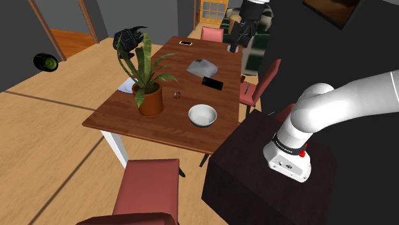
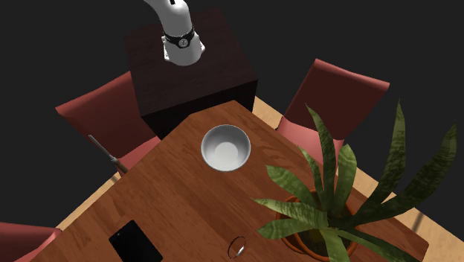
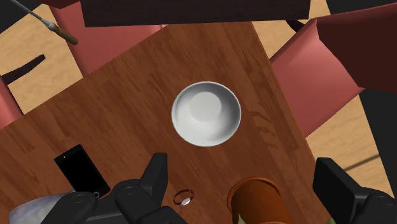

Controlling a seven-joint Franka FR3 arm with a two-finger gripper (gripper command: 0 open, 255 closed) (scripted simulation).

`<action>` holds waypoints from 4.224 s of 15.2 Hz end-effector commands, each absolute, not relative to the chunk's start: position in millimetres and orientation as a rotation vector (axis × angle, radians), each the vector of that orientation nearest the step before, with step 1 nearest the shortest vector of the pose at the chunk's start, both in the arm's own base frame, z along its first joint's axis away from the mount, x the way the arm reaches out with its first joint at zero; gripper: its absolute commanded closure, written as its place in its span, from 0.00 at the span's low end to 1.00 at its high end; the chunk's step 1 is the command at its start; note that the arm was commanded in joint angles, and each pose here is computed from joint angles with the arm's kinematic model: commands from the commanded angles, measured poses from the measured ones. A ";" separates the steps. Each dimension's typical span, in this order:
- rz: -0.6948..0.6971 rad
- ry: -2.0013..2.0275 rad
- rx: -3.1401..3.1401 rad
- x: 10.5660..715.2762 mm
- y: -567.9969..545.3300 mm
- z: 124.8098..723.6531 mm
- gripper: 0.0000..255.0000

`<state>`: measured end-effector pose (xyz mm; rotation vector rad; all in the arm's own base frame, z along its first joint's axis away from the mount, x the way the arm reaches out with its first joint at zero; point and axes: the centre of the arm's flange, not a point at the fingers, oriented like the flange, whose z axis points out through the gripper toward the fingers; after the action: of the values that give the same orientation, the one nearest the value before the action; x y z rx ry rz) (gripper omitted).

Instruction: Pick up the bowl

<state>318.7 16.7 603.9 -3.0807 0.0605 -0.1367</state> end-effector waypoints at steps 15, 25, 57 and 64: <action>-0.159 0.035 -3.052 373.3 -32.0 433.2 0.00; -0.175 0.017 -3.031 414.5 -63.3 311.1 0.00; -0.190 0.000 -3.010 457.6 -91.8 159.0 1.00; -0.190 0.000 -3.010 457.6 -91.8 196.0 1.00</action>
<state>457.9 -91.5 191.1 -3.0102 -0.0004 -0.1904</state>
